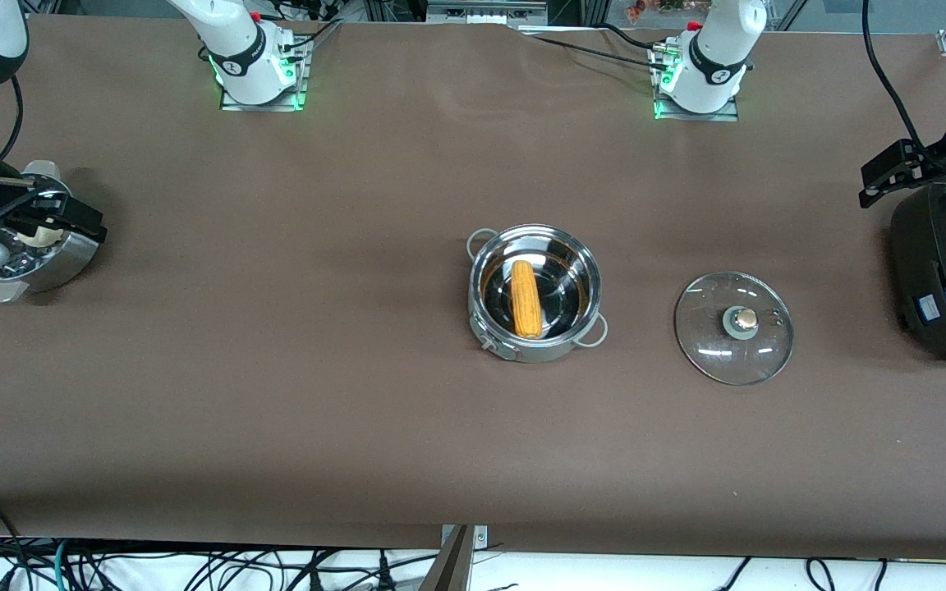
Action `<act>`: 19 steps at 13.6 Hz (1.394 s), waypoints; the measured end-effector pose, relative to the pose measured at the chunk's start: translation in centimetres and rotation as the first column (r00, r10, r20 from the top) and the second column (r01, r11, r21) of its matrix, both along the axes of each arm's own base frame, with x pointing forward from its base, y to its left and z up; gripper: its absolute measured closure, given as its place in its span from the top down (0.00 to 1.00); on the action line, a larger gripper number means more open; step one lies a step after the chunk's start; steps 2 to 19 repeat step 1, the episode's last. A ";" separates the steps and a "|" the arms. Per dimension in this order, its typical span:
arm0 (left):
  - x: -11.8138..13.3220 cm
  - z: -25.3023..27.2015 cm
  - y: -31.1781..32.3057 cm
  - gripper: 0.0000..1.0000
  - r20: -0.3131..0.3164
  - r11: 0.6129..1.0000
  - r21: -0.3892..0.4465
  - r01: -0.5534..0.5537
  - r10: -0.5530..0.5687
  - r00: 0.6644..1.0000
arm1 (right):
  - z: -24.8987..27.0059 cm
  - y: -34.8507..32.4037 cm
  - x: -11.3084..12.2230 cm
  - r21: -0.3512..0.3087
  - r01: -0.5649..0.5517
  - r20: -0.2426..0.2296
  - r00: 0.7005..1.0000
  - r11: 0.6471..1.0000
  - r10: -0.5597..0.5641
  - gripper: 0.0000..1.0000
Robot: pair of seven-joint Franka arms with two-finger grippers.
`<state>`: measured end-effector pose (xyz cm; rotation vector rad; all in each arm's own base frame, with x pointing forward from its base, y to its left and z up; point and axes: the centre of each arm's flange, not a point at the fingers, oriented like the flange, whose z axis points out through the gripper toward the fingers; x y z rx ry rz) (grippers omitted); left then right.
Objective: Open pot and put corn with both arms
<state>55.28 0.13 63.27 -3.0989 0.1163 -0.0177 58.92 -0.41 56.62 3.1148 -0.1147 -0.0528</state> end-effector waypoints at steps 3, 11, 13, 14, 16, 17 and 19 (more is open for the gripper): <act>0.0 0.0 0.0 1.00 -0.002 1.000 0.000 0.000 0.000 1.000 | -0.1 0.0 0.1 0.000 0.000 -0.001 1.000 1.000 0.000 1.00; 0.0 0.0 0.0 1.00 -0.002 1.000 0.000 0.000 0.000 1.000 | -0.1 0.0 0.1 0.000 0.000 -0.001 1.000 1.000 0.000 1.00; 0.0 0.0 0.0 1.00 -0.002 1.000 0.000 0.000 0.000 1.000 | -0.1 0.0 0.1 0.000 0.000 -0.001 1.000 1.000 0.000 1.00; 0.0 0.0 0.0 1.00 -0.002 1.000 0.000 0.000 0.000 1.000 | -0.1 0.0 0.1 0.000 0.000 -0.001 1.000 1.000 0.000 1.00; 0.0 0.0 0.0 1.00 -0.002 1.000 0.000 0.000 0.000 1.000 | -0.1 0.0 0.1 0.000 0.000 -0.001 1.000 1.000 0.000 1.00; 0.0 0.0 0.0 1.00 -0.002 1.000 0.000 0.000 0.000 1.000 | -0.1 0.0 0.1 0.000 0.000 -0.001 1.000 1.000 0.000 1.00; 0.0 0.0 0.0 1.00 -0.002 1.000 0.000 0.000 0.000 1.000 | -0.1 0.0 0.1 0.000 0.000 -0.001 1.000 1.000 0.000 1.00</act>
